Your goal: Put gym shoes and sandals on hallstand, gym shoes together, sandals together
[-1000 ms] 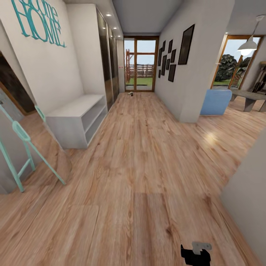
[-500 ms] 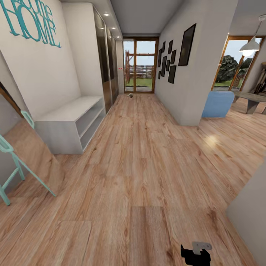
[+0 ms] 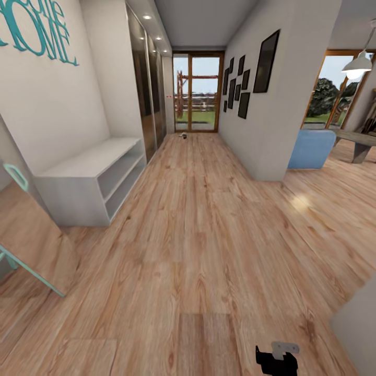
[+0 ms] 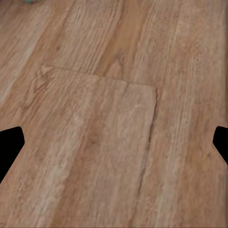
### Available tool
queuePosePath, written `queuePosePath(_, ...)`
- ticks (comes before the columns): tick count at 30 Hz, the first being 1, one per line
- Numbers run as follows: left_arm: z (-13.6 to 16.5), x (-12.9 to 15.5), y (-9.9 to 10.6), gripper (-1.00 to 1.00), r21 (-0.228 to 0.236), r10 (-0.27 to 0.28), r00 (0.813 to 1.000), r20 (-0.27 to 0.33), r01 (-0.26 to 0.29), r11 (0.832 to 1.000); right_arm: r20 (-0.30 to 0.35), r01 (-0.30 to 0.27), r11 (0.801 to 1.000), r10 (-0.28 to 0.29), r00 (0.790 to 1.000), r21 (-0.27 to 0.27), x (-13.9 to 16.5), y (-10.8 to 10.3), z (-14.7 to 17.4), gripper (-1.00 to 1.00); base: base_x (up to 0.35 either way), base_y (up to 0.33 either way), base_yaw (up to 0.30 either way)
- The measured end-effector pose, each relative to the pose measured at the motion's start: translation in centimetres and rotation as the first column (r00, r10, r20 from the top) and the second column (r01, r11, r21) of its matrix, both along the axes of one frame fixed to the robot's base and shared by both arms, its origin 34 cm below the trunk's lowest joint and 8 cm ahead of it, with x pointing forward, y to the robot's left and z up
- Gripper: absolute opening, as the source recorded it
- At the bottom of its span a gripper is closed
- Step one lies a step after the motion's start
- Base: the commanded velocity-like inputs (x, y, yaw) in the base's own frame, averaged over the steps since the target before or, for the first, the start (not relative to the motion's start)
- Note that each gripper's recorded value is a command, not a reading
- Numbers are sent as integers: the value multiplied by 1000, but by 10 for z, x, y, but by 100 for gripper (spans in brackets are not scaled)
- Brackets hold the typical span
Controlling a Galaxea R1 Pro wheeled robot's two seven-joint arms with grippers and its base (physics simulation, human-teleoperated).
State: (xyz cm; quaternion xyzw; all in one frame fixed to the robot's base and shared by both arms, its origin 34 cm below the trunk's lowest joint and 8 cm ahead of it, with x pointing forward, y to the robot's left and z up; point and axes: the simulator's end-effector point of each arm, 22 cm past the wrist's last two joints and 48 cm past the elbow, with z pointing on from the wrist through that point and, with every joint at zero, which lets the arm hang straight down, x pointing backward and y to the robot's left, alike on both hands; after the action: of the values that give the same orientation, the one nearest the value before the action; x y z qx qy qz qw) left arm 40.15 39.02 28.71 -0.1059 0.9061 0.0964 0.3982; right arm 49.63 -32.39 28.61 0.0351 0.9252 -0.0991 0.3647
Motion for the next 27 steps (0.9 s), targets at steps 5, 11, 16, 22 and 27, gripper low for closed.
queuePosePath(5,0,0,0,100,0,0,1000,1,0,1000,1,0,1000,0,1000,0,0,0,0,100,339,-76,0)
queuePosePath(11,2,2,0,100,0,0,1000,6,0,1000,6,0,1000,0,1000,0,2,0,2,100,339,-76,-11)
queuePosePath(16,4,4,0,100,0,0,1000,12,0,1000,12,0,1000,0,1000,0,4,0,5,100,339,-76,-46)
queuePosePath(22,6,6,0,100,0,0,1000,20,0,1000,20,0,1000,0,1000,0,6,0,8,100,339,-76,-57)
queuePosePath(27,8,8,0,100,0,0,1000,27,0,1000,27,0,1000,0,1000,0,8,0,11,100,339,-72,-33)
